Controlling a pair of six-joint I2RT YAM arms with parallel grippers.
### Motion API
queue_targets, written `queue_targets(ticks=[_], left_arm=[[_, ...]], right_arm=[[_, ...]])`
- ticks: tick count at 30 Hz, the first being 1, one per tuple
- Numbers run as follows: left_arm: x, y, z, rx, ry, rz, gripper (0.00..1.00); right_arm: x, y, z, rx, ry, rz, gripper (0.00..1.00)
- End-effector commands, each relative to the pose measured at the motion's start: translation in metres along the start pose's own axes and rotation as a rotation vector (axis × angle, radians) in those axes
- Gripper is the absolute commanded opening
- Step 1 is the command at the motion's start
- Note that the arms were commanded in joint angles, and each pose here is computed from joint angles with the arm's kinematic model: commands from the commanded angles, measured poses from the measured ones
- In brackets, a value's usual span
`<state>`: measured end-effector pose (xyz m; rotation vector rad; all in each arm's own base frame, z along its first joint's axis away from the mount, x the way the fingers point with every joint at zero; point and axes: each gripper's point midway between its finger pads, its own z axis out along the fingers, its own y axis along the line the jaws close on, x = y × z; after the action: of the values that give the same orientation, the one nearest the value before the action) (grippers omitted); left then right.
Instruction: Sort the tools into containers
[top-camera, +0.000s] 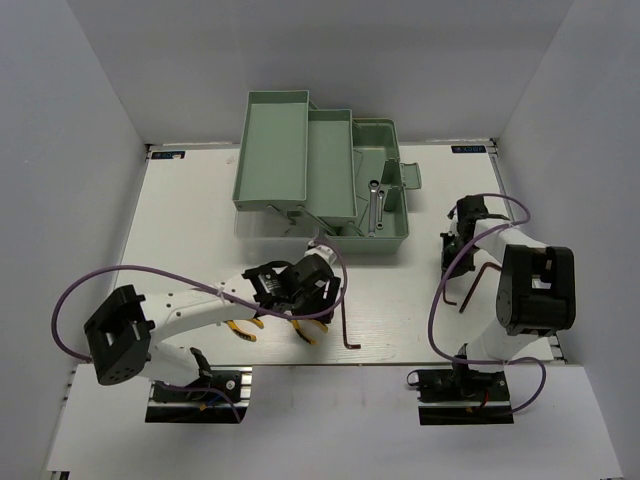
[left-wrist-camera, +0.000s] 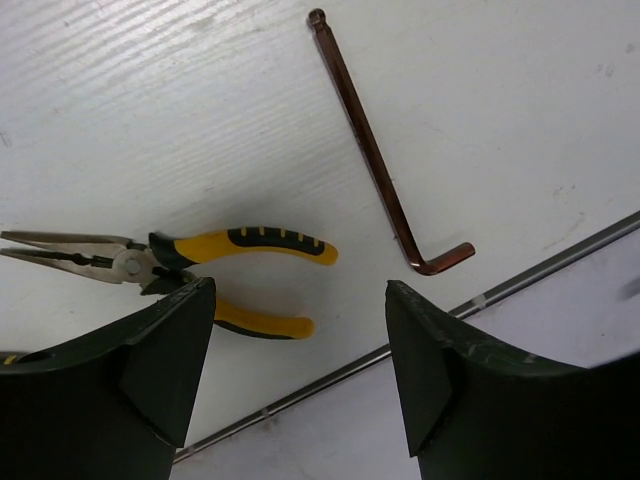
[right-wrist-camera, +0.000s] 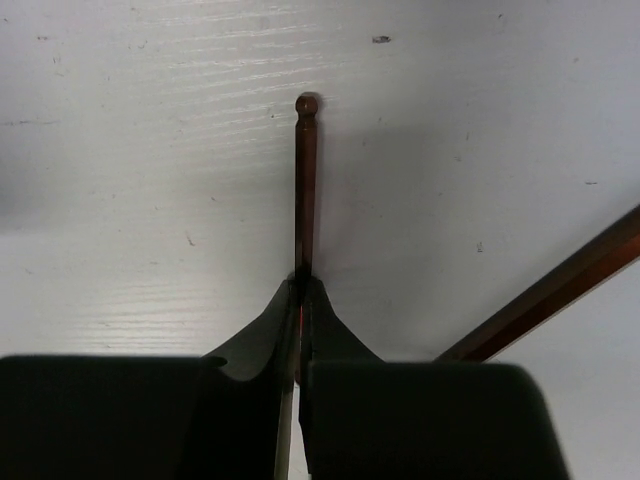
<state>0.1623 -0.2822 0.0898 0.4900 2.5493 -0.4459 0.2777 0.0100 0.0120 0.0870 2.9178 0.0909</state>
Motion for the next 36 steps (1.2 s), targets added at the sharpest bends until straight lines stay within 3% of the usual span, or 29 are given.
queue_targets(ticks=[1, 6, 10, 14, 18, 23, 30, 33, 36], left_arm=[[-0.008, -0.014, -0.001, 0.041, -0.052, -0.049, 0.79], [-0.001, -0.021, 0.004, 0.037, -0.034, -0.040, 0.79], [0.000, -0.028, 0.006, 0.038, -0.031, -0.033, 0.80], [0.006, -0.030, 0.011, 0.025, -0.007, -0.028, 0.80], [0.006, -0.038, 0.020, 0.036, -0.012, -0.043, 0.80], [0.009, -0.044, 0.033, 0.036, -0.004, -0.043, 0.80], [0.003, -0.059, 0.043, 0.014, -0.004, -0.033, 0.80], [-0.007, -0.069, 0.043, 0.016, -0.033, -0.053, 0.80], [0.000, -0.069, 0.048, -0.022, -0.023, -0.051, 0.80]], right_arm=[[0.014, -0.003, 0.013, 0.016, 0.060, 0.020, 0.00], [-0.006, 0.016, -0.017, -0.092, -0.058, -0.025, 0.00], [-0.032, 0.036, -0.072, -0.195, -0.225, -0.117, 0.00], [-0.046, 0.057, -0.113, -0.298, -0.294, -0.172, 0.00], [-0.079, 0.094, -0.172, -0.491, -0.433, -0.241, 0.00], [-0.127, 0.177, -0.238, -0.782, -0.514, -0.383, 0.00], [-0.184, 0.268, -0.262, -0.988, -0.559, -0.484, 0.00], [-0.200, 0.295, -0.245, -1.040, -0.487, -0.411, 0.00], [-0.212, 0.318, -0.234, -1.088, -0.517, -0.368, 0.00]])
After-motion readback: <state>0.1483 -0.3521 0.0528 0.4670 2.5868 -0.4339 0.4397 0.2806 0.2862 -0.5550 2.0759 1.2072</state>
